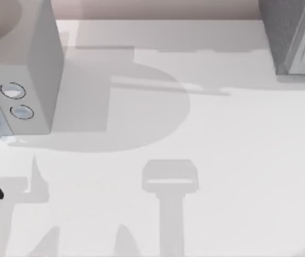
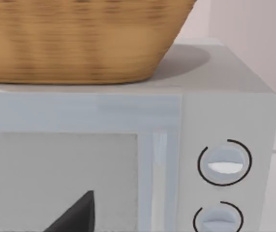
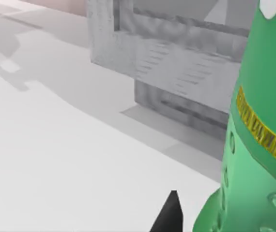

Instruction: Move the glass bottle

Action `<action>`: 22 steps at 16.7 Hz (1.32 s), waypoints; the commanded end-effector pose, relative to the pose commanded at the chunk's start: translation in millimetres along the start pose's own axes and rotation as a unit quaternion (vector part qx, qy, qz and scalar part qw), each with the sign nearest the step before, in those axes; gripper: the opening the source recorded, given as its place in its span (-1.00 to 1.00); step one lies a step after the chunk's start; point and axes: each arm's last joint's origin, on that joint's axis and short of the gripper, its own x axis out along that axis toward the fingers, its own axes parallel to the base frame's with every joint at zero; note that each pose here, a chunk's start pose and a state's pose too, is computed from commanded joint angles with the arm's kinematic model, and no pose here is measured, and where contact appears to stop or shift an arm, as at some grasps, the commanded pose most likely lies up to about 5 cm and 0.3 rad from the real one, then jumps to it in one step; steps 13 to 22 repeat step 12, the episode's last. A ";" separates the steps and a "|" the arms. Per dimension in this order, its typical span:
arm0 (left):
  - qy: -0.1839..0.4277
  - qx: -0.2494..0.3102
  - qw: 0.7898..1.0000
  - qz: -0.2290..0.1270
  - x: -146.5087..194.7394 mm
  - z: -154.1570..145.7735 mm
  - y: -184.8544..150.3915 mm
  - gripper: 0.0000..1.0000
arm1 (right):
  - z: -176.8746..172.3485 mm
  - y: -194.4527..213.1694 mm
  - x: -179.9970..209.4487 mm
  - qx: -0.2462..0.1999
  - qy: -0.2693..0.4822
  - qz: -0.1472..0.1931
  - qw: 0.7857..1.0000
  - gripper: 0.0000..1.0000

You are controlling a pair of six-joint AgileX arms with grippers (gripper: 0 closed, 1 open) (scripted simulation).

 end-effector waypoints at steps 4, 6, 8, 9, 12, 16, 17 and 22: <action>0.000 0.000 1.000 0.000 0.0 0.0 0.0 1.00 | 0.0 0.0 0.0 0.000 0.000 0.000 1.000 0.66; 0.000 0.000 1.000 0.000 0.0 0.0 0.0 1.00 | 0.0 0.0 0.0 0.000 0.000 0.000 1.000 0.96; 0.000 0.000 1.000 0.000 0.0 0.0 0.0 1.00 | 0.0 0.0 0.0 0.000 0.000 0.000 1.000 1.00; 0.000 0.000 1.000 0.000 0.0 0.0 0.0 1.00 | 0.0 0.0 0.0 0.000 0.000 0.000 1.000 1.00; 0.000 0.000 1.000 0.000 0.0 0.0 0.0 1.00 | 0.0 0.0 0.0 0.000 0.000 0.000 1.000 1.00; 0.000 0.000 1.000 0.000 0.0 0.0 0.0 1.00 | 0.0 0.0 0.0 0.000 0.000 0.000 1.000 1.00; 0.000 0.000 1.000 0.000 0.0 0.0 0.0 1.00 | 0.0 0.0 0.0 0.000 0.000 0.000 1.000 1.00; 0.000 0.000 1.000 0.000 0.0 0.0 0.0 1.00 | 0.0 0.0 0.0 0.000 0.000 0.000 1.000 1.00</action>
